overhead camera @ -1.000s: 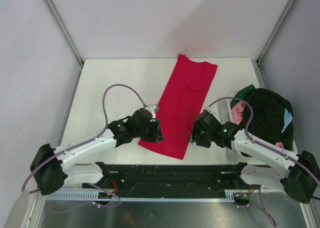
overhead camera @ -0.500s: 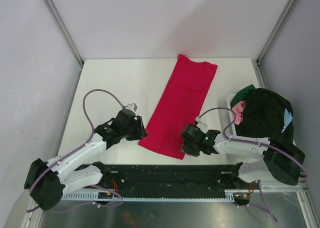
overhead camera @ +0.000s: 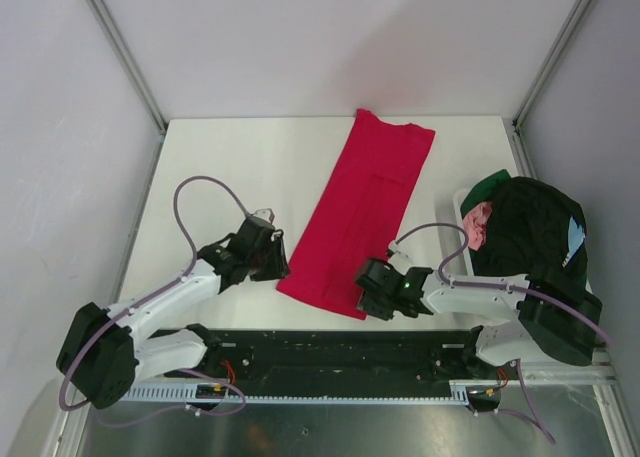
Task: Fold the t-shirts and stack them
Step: Grab the bottom of the folded rectangular tshirt with both arms
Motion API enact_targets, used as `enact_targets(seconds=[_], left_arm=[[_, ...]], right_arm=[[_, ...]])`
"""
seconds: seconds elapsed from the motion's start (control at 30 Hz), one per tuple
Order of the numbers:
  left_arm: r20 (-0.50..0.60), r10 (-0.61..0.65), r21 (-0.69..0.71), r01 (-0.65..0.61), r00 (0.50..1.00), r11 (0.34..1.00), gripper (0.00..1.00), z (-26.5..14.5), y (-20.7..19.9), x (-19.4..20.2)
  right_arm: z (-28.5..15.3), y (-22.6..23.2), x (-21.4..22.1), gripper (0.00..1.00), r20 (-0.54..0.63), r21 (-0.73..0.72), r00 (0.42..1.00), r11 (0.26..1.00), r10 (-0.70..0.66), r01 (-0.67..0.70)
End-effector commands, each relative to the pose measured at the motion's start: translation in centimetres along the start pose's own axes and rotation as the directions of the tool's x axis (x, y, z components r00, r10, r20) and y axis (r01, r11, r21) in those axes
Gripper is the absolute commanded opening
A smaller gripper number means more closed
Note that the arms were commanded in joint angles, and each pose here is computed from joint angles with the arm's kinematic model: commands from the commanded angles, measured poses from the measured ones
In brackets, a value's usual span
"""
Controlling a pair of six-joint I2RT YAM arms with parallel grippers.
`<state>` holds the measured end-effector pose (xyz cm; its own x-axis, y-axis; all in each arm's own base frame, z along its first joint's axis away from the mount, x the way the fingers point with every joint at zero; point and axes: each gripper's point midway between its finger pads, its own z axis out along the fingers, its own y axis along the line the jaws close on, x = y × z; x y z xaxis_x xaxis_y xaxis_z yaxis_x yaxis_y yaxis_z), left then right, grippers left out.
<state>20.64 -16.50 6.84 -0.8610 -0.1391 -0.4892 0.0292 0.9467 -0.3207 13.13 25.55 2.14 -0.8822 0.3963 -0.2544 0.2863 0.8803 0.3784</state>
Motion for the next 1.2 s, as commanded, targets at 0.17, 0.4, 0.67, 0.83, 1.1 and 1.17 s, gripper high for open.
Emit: enact_targets(seconds=[0.17, 0.4, 0.67, 0.83, 1.1, 1.17], left_arm=[[0.002, 0.030, -0.063, -0.030, 1.000, 0.998, 0.50, 1.9, 1.0, -0.8], [-0.069, 0.063, -0.049, -0.066, 0.996, 0.997, 0.46, 3.4, 0.7, 0.3], [-0.150, 0.116, 0.087, -0.104, 0.982, 0.991, 0.45, 3.1, -2.0, 3.1], [-0.172, 0.143, 0.171, -0.113, 0.975, 0.979, 0.45, 2.3, -3.9, 4.6], [-0.198, 0.167, 0.222, -0.121, 0.966, 0.968, 0.44, 1.9, -5.2, 5.9], [-0.207, 0.174, 0.219, -0.128, 0.963, 0.967, 0.44, 2.1, -5.2, 6.2]], right_arm=[[1.2, -1.6, 0.3, 0.35, 0.024, 0.060, 0.999, 0.998, 0.021, -0.022], [0.5, -3.4, -1.0, 0.09, 0.053, 0.115, 0.999, 0.993, 0.006, -0.012], [-1.6, -6.2, -3.5, 0.00, 0.084, 0.136, 0.996, 0.990, 0.020, -0.031], [-2.2, -7.6, -3.5, 0.06, 0.076, 0.128, 0.996, 0.991, 0.035, -0.045], [-3.5, -7.3, -2.6, 0.34, 0.066, 0.078, 0.997, 0.996, 0.047, -0.052], [-3.6, -7.6, -2.5, 0.37, 0.066, 0.082, 0.997, 0.995, 0.049, -0.054]])
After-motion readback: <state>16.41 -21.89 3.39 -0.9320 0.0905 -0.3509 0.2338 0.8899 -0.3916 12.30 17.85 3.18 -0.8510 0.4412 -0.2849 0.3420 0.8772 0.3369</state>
